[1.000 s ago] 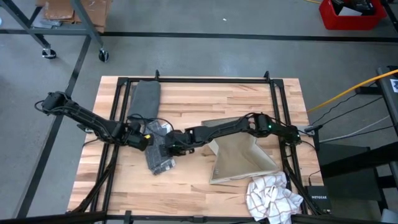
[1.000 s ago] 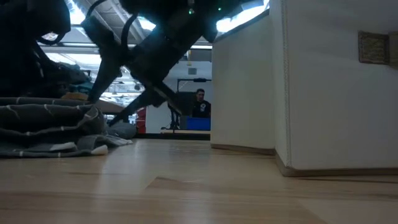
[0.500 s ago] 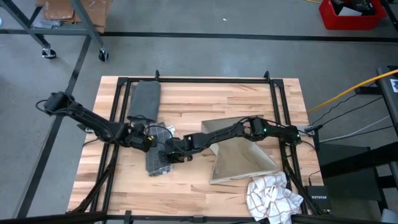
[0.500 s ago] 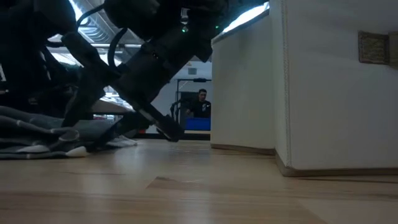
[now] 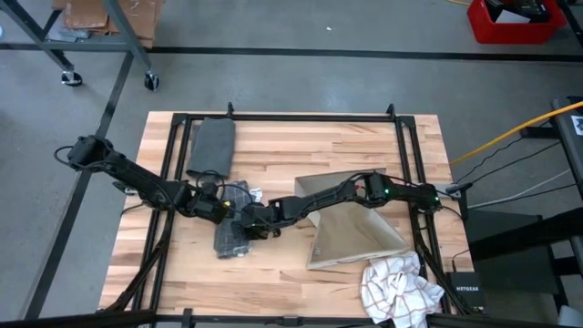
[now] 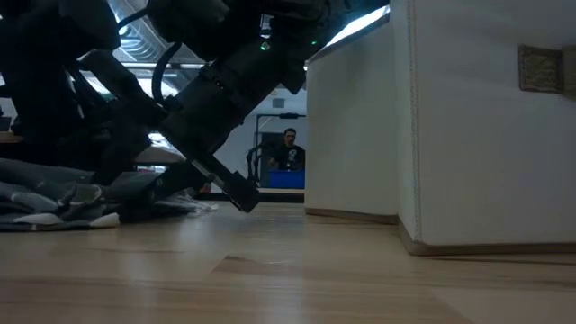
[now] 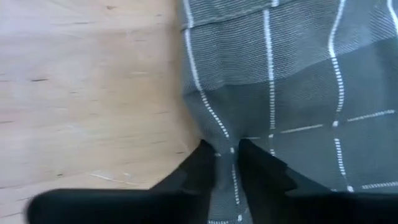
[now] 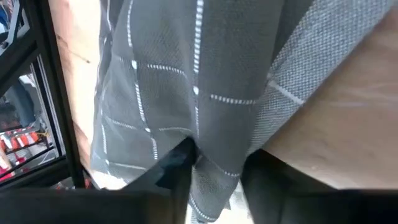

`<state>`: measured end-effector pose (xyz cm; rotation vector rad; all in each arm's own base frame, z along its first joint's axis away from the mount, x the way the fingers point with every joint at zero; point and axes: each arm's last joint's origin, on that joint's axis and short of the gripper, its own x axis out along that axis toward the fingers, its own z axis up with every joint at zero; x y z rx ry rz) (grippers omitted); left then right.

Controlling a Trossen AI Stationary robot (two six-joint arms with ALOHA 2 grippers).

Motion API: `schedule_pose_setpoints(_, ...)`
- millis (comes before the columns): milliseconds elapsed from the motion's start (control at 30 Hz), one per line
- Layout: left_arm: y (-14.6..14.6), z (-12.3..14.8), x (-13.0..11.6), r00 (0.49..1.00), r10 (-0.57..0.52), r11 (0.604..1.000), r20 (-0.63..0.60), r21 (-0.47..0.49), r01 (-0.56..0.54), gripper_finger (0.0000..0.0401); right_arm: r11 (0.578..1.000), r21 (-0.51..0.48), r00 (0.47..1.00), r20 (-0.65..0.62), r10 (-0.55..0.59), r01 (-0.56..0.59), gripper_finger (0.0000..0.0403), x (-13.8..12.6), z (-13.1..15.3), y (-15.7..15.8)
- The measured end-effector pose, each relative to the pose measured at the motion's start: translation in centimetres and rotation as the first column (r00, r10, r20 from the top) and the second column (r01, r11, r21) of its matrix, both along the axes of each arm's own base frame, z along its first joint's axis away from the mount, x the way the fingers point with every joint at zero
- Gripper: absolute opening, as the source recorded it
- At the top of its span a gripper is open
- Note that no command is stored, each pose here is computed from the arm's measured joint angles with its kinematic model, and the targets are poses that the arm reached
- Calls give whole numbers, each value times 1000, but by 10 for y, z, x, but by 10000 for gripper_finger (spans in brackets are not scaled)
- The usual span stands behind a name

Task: Fold towel
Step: Stack the gray patterned towel on top of the gray towel

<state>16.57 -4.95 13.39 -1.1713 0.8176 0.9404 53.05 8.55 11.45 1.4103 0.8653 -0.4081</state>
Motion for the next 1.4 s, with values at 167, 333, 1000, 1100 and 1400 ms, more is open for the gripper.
schedule_pose_setpoints(167, 0, 3, 1, 1000, -18, 1000, 12, -2, 18, 10, 999, -37, 998, 56, -1, 3, 30, 4, 0, -1)
schedule_pose_setpoints(333, 0, 15, 0, 996, -62, 998, 60, 23, 61, 6, 999, -53, 995, 97, 0, 5, 29, 6, 1, -2)
schedule_pose_setpoints(1000, 28, 82, -19, 988, 43, 965, 149, 250, -80, 1, 963, -144, 931, 322, -172, 227, 9, 14, 64, -59)
schedule_pose_setpoints(1100, 36, 87, -20, 986, 57, 958, 155, 269, -98, 1, 957, -130, 915, 351, -201, 260, 12, 15, 66, -66)
schedule_pose_setpoints(1400, 60, 94, -24, 981, 109, 932, 161, 325, -157, 0, 936, -122, 886, 382, -262, 330, 11, 17, 69, -95)
